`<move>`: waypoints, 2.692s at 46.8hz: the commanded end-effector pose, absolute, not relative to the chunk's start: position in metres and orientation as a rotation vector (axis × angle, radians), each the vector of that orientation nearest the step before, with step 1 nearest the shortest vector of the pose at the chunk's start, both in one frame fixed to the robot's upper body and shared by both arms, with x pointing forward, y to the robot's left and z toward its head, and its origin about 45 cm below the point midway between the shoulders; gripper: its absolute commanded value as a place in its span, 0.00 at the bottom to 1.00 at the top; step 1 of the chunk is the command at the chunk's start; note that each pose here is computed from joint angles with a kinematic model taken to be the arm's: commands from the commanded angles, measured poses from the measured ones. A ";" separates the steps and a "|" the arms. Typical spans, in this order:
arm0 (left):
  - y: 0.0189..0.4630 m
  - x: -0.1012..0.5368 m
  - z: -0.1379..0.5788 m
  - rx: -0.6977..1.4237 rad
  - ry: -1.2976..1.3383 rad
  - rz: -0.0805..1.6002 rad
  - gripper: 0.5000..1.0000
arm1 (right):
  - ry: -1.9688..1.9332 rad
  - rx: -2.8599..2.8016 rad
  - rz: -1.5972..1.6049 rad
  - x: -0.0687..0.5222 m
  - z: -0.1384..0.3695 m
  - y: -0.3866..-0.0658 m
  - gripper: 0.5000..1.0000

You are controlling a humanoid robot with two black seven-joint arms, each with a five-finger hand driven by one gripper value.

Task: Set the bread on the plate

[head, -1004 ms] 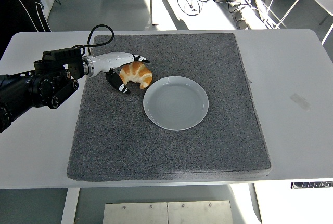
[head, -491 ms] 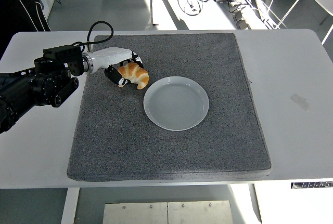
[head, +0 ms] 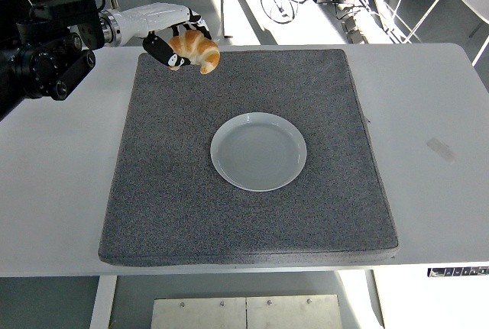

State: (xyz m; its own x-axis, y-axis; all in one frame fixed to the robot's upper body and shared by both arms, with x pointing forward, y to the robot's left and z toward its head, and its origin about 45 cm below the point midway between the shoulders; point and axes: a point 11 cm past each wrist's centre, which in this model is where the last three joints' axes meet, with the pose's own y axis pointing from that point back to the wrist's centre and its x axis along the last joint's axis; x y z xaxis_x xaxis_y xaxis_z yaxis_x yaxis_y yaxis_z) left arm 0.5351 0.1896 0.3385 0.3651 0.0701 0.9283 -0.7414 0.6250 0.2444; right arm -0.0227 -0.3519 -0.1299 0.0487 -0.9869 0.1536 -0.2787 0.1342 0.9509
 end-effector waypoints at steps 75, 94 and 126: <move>0.061 0.481 0.306 0.504 -0.954 0.309 0.00 | -1.426 1.337 -0.902 -0.017 -0.130 -0.351 1.00; 0.074 0.473 0.266 0.578 -0.932 0.268 0.00 | -1.426 1.337 -0.902 -0.017 -0.130 -0.351 1.00; 0.084 0.458 0.225 0.610 -0.870 0.238 0.00 | -1.425 1.338 -0.901 -0.017 -0.130 -0.351 1.00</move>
